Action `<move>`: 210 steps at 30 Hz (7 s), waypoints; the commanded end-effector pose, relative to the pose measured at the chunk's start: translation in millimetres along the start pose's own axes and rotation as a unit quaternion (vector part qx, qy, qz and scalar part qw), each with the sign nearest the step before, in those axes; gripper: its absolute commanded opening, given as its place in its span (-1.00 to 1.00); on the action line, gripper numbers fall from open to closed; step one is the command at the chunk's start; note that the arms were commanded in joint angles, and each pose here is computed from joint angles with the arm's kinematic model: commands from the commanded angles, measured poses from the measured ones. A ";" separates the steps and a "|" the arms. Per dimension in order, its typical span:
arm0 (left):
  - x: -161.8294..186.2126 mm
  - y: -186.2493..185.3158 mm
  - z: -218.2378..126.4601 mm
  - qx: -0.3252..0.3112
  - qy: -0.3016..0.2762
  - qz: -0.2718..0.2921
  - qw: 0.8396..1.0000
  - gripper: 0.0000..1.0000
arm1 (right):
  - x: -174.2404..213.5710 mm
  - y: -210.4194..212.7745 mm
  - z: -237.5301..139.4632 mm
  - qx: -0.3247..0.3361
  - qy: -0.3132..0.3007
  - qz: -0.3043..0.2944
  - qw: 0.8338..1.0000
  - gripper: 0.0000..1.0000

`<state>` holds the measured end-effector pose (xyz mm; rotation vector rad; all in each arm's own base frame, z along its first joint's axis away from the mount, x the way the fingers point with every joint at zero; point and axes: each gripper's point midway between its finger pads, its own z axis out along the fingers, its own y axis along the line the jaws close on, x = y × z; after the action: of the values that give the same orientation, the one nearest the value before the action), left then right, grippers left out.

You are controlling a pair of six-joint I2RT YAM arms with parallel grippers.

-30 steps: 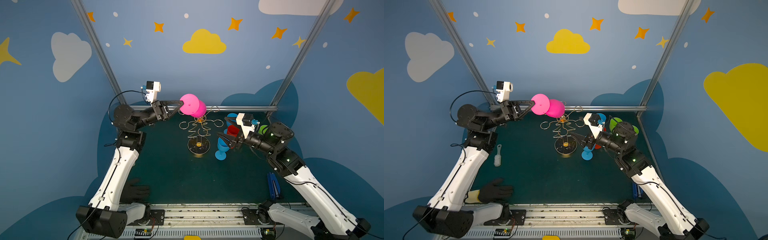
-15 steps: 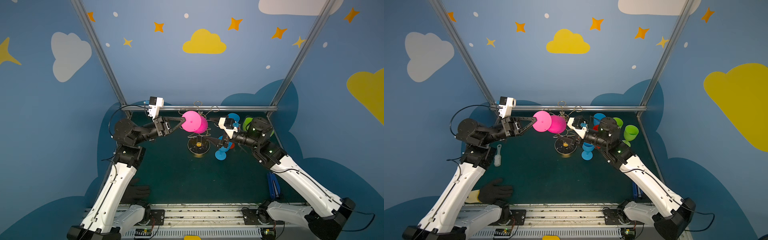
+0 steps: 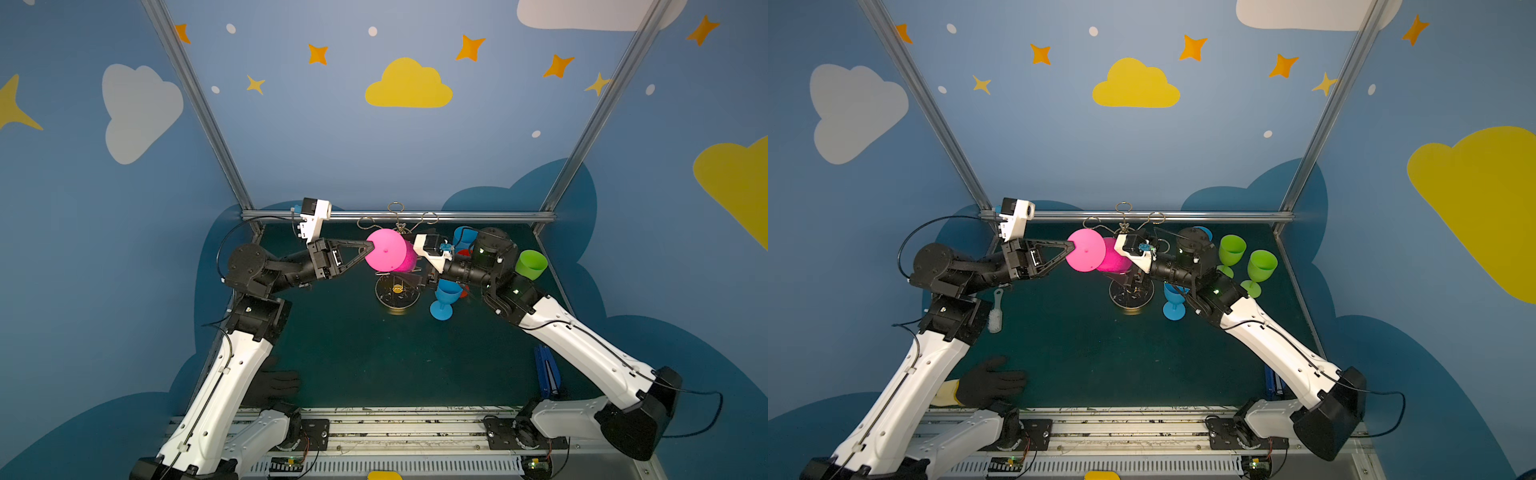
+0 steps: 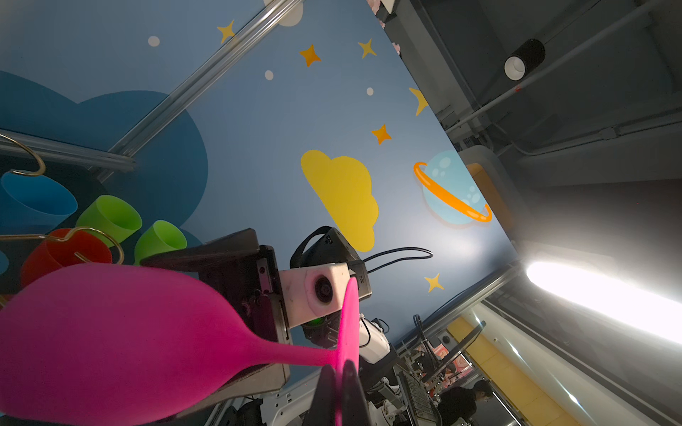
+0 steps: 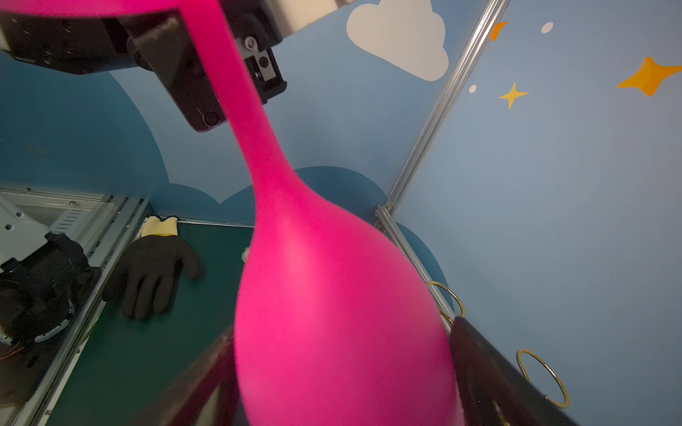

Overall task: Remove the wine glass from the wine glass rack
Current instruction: 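Carry the pink glass toward the center while the right gripper reaches toward it, then close the right gripper on the pink glass's bowl beside the left gripper, then open the left gripper to release the pink glass's foot and draw back, then lower the pink glass upright onto the table with the right gripper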

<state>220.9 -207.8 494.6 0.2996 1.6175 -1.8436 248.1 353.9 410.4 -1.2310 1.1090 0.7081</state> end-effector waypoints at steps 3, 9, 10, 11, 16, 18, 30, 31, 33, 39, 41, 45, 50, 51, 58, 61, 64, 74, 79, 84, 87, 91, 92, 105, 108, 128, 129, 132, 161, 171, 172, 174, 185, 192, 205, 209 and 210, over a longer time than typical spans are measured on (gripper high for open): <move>4.6 -15.2 -0.6 0.024 0.006 0.019 1.000 -0.94 | -15.5 -5.5 5.9 0.011 -0.021 -0.005 1.000 0.69; 4.4 -19.9 2.7 0.040 0.011 0.010 0.999 -0.94 | -10.8 -3.2 12.6 0.020 -0.021 -0.008 1.000 0.70; 5.1 -19.9 2.9 0.040 0.013 0.010 0.999 -0.94 | -11.9 -2.3 13.5 0.020 -0.024 -0.012 0.999 0.71; 5.2 -19.5 2.9 0.039 0.013 0.008 0.999 -0.94 | -12.0 -1.0 14.6 0.021 -0.024 -0.015 0.999 0.72; 6.4 -20.9 3.9 0.045 0.020 0.000 0.999 -0.94 | -8.8 -0.7 21.0 0.029 -0.019 -0.022 0.999 0.72; 6.9 -22.6 3.9 0.048 0.022 -0.001 0.999 -0.94 | -6.8 -1.6 22.6 0.031 -0.017 -0.020 0.999 0.72; 4.5 -13.7 4.2 0.017 0.014 0.029 0.999 -0.94 | -1.0 8.9 5.0 0.033 0.000 0.024 0.999 0.11; 3.5 -11.2 3.8 0.007 0.009 0.038 0.999 -0.89 | 0.0 10.7 1.0 0.034 0.003 0.030 0.999 0.05; 1.3 -6.2 2.9 -0.007 0.000 0.059 0.998 -0.68 | 2.4 14.9 -5.8 0.038 0.010 0.040 0.998 -0.03; -9.7 13.3 -2.7 -0.062 -0.043 0.162 0.984 0.21 | 20.8 27.2 -35.5 0.061 0.068 0.127 0.988 -0.21; -12.8 24.8 -7.6 -0.094 -0.060 0.211 0.971 0.26 | 28.5 31.6 -49.5 0.072 0.092 0.154 0.981 -0.24; -10.7 40.4 -14.6 -0.128 -0.081 0.346 0.926 0.25 | 44.6 42.0 -77.5 0.087 0.154 0.202 0.963 -0.27; 13.2 58.1 -8.3 -0.146 -0.058 0.534 0.831 0.19 | 59.7 51.0 -100.3 0.101 0.219 0.252 0.937 -0.29; 19.5 61.7 -5.4 -0.148 -0.051 0.563 0.811 0.18 | 62.6 53.3 -103.0 0.100 0.232 0.262 0.932 -0.29; 50.2 75.0 10.9 -0.139 -0.012 0.671 0.729 0.13 | 69.8 67.2 -103.6 0.075 0.274 0.311 0.907 -0.38; 54.4 74.9 14.8 -0.137 -0.009 0.686 0.714 0.12 | 74.6 70.6 -101.6 0.071 0.284 0.317 0.902 -0.42; 57.5 73.2 18.7 -0.132 -0.005 0.698 0.704 0.13 | 78.4 75.4 -97.8 0.062 0.294 0.325 0.897 -0.45; 73.6 80.0 32.6 -0.113 0.027 0.709 0.696 0.12 | 80.7 89.9 -78.6 0.032 0.305 0.328 0.893 -0.49; 74.2 81.3 35.3 -0.116 0.030 0.711 0.693 -0.04 | 84.0 98.7 -69.8 0.017 0.315 0.328 0.890 -0.50; 74.5 80.9 35.4 -0.117 0.032 0.710 0.693 -0.42 | 89.7 103.1 -65.5 0.013 0.328 0.328 0.886 -0.50; 73.9 80.7 34.5 -0.121 0.033 0.709 0.694 -0.63 | 90.5 104.2 -63.7 0.010 0.330 0.330 0.885 -0.49; 70.4 80.0 31.0 -0.133 0.027 0.709 0.692 -0.94 | 86.5 102.5 -62.7 0.011 0.323 0.329 0.887 -0.16; 69.6 79.7 29.7 -0.137 0.025 0.709 0.691 -0.94 | 84.6 101.5 -62.8 0.013 0.319 0.328 0.889 -0.02; 47.0 109.3 -15.5 -0.283 -0.049 0.584 0.759 -0.94 | 33.3 77.8 -80.4 0.034 0.191 0.314 0.929 0.66; 45.8 120.2 -26.1 -0.309 -0.062 0.537 0.783 -0.94 | 18.5 72.1 -91.4 0.039 0.157 0.309 0.937 0.68; 44.8 126.3 -38.3 -0.263 -0.121 0.402 0.869 -0.94 | 32.2 51.8 -126.7 0.113 0.129 0.321 0.931 0.54; 45.3 126.9 -37.8 -0.262 -0.121 0.399 0.871 -0.94 | 33.5 51.7 -123.0 0.109 0.128 0.324 0.931 0.53; 47.3 127.3 -35.3 -0.254 -0.117 0.392 0.876 -0.94 | 35.4 48.8 -111.1 0.102 0.123 0.330 0.930 0.50; 35.5 140.7 -84.5 -0.346 -0.195 0.396 0.828 0.99 | 28.5 35.9 -127.8 0.141 0.163 0.288 0.933 -1.00; 29.5 152.6 -167.2 -0.452 -0.316 0.376 0.744 0.99 | 64.8 66.4 -159.7 0.128 0.278 0.289 0.907 -1.00; 29.7 152.2 -171.6 -0.456 -0.321 0.375 0.740 0.99 | 71.4 70.2 -162.7 0.128 0.294 0.292 0.901 -1.00; 30.6 153.2 -179.2 -0.465 -0.327 0.374 0.733 0.99 | 89.1 78.5 -168.4 0.129 0.327 0.302 0.886 -1.00; 32.2 159.1 -190.6 -0.482 -0.330 0.368 0.723 0.99 | 171.3 84.9 -170.9 0.168 0.481 0.317 0.800 -1.00; 34.1 156.3 -194.5 -0.486 -0.329 0.375 0.718 0.99 | 202.9 82.7 -149.0 0.157 0.542 0.313 0.764 -1.00; 35.5 154.6 -197.0 -0.487 -0.330 0.380 0.714 0.99 | 239.7 90.4 -129.9 0.154 0.640 0.357 0.663 -1.00; 36.0 153.4 -198.0 -0.487 -0.331 0.381 0.713 0.99 | 238.7 92.2 -120.6 0.144 0.623 0.368 0.676 -0.96; 35.9 153.3 -198.4 -0.488 -0.331 0.381 0.712 0.99 | 238.3 91.9 -119.7 0.144 0.621 0.369 0.677 -0.91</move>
<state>238.7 -37.5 313.2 -0.1681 1.3703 -0.2681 220.6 225.1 155.0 -0.8633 2.8363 0.0631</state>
